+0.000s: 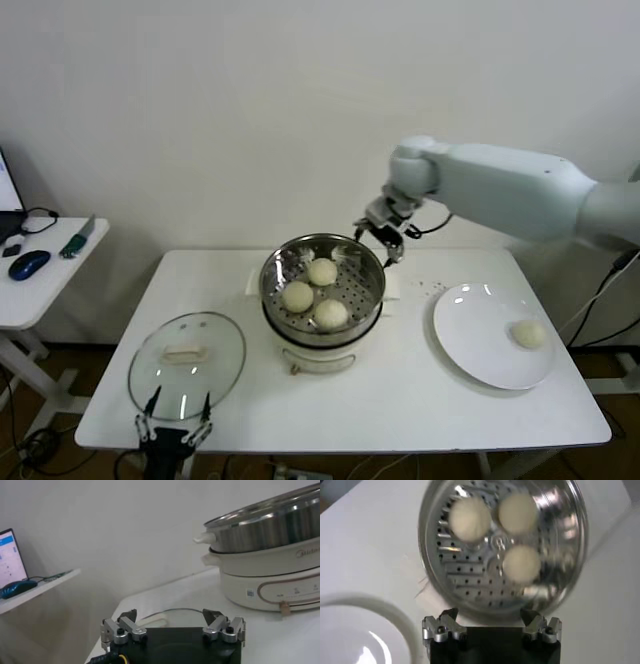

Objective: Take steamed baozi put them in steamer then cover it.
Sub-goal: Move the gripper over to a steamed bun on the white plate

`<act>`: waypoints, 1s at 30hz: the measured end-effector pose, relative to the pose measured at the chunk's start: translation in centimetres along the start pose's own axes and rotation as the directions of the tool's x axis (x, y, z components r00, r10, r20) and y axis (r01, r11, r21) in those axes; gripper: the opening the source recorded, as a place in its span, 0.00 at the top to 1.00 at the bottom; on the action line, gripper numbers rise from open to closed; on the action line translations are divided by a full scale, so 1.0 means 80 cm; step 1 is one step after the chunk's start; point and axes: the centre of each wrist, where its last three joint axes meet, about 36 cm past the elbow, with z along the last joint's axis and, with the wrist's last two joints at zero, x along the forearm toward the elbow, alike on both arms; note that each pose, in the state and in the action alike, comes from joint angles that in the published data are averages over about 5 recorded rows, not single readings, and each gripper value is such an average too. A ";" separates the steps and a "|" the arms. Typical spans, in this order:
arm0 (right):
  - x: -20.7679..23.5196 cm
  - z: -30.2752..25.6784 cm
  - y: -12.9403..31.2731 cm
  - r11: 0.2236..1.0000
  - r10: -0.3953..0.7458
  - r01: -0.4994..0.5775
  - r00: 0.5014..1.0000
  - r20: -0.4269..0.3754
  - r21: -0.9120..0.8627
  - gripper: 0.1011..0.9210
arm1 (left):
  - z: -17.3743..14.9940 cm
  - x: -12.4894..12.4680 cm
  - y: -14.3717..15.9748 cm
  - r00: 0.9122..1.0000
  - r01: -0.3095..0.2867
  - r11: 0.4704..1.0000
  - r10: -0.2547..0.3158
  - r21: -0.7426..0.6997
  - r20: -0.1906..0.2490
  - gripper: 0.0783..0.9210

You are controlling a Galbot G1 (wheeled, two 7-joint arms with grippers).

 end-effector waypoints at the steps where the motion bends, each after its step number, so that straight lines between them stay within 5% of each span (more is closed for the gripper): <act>1: 0.001 0.016 0.010 0.998 0.002 -0.003 1.000 -0.006 -0.057 0.12 | -0.001 -0.001 0.000 1.000 0.000 1.000 0.000 0.000 0.002 0.12; 12: -0.034 0.164 0.150 0.900 -0.100 0.060 0.993 -0.070 -0.431 0.12 | -0.007 -0.004 0.003 1.000 0.007 1.000 -0.007 -0.006 0.011 0.12; 30: -0.131 0.269 0.307 0.806 -0.255 0.141 0.959 -0.123 -0.574 0.12 | -0.008 -0.009 0.000 1.000 0.018 1.000 -0.018 -0.017 -0.004 0.12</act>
